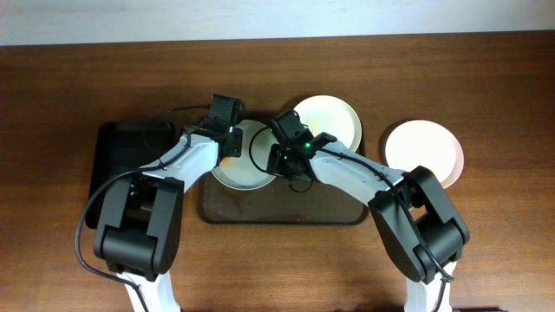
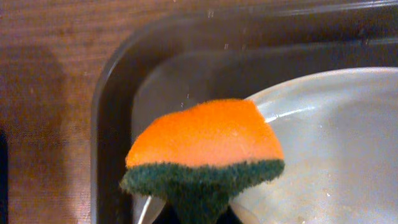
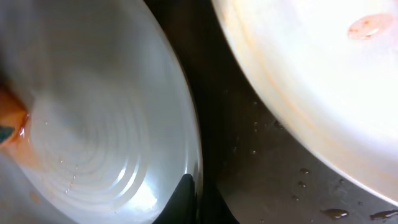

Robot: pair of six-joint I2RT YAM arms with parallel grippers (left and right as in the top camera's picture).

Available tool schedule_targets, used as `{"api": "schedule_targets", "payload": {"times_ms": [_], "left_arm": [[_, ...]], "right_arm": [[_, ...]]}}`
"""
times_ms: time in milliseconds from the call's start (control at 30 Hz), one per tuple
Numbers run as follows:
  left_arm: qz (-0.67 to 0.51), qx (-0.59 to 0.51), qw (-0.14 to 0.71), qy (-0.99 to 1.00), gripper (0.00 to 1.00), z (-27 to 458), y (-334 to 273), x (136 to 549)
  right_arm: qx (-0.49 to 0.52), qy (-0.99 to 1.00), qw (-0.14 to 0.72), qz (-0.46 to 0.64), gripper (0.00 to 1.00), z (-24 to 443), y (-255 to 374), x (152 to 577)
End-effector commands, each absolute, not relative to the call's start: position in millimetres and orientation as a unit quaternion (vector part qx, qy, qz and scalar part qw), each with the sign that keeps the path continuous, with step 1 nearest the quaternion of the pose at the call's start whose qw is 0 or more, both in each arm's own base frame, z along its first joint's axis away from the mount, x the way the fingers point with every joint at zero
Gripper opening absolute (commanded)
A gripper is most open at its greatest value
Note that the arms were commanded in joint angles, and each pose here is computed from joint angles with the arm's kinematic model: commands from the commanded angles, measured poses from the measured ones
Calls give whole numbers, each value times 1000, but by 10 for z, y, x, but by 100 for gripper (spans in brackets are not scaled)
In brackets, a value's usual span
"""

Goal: Clean dirty plates on tray and stack at the side
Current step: 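Lift the second plate with the right gripper toward the right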

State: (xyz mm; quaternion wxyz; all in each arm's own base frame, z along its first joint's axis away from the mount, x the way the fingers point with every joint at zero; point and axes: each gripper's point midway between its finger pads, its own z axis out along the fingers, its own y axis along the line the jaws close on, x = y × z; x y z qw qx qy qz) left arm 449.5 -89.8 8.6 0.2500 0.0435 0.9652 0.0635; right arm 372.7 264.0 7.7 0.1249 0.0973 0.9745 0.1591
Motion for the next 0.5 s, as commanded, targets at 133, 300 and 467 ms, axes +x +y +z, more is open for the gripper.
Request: {"api": "schedule_targets", "payload": {"times_ms": [133,300,467], "left_arm": [[-158,172,8,972,0,-72,-1451,3489],[-63,54,153,985,0,709,-1026,4557],[-17,-32,191,981,0,1405,-397,4832]], "right_arm": [[96,982,113,116,4,-99,2441,3652],[96,982,112,115,4,-101,2438,3645],[62,983,103,136,4,-35,2518,3598]]}}
